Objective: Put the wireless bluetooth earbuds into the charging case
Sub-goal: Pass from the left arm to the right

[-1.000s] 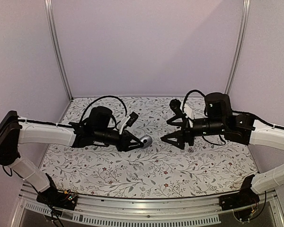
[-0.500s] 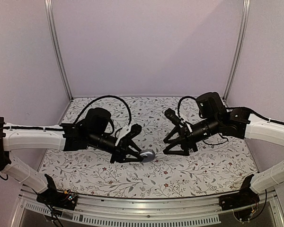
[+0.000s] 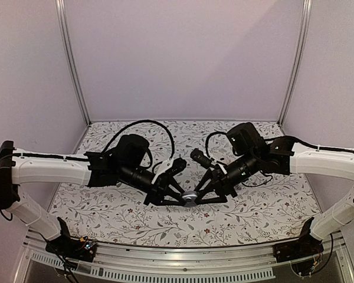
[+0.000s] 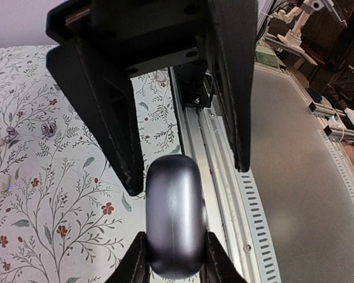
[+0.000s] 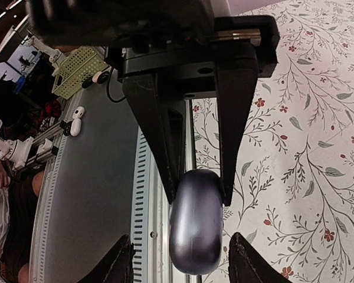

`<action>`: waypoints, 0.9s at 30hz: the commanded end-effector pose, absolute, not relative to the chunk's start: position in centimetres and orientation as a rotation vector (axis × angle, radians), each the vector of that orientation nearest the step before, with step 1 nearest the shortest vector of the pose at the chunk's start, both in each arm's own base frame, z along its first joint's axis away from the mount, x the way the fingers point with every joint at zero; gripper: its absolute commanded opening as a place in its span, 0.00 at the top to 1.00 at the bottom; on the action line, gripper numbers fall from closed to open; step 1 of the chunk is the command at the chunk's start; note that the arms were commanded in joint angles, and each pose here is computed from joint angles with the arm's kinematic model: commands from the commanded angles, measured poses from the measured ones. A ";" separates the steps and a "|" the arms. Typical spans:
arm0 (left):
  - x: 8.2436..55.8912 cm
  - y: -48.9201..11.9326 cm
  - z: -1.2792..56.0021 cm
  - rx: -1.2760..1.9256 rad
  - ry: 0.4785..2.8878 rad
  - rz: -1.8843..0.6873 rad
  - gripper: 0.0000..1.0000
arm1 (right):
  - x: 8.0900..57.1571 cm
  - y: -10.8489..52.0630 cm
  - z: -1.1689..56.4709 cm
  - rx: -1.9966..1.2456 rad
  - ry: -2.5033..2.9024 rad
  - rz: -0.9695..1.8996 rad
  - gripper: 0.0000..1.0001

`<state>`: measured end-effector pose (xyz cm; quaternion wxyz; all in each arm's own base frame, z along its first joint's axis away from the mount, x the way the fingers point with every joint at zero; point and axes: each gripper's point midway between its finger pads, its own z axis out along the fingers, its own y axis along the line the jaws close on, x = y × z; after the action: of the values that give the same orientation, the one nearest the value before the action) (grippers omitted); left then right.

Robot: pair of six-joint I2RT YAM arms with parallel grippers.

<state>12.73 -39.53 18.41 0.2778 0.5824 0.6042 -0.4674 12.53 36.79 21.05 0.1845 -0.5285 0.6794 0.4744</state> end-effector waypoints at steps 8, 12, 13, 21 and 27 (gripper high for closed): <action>12.4 -40.7 20.5 1.583 1.512 -1.275 0.95 | 11.8 38.4 21.5 -1.521 1.883 1.413 0.55; 12.3 -40.8 20.4 1.584 1.515 -1.275 0.96 | 12.0 38.5 21.7 -1.517 1.874 1.410 0.59; 12.3 -40.8 20.4 1.586 1.514 -1.275 0.95 | 12.0 38.5 21.8 -1.515 1.875 1.411 0.61; 12.7 -40.9 20.3 1.577 1.536 -1.256 0.94 | 12.1 38.8 21.6 -1.518 1.881 1.412 0.80; 14.3 -40.6 21.1 1.497 1.563 -1.197 0.77 | 12.4 38.8 22.4 -1.499 1.860 1.402 0.90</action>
<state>12.80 -39.98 18.90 0.2766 0.5789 0.6066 -0.4695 12.41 37.85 19.92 0.1635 -0.5285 0.6828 0.4772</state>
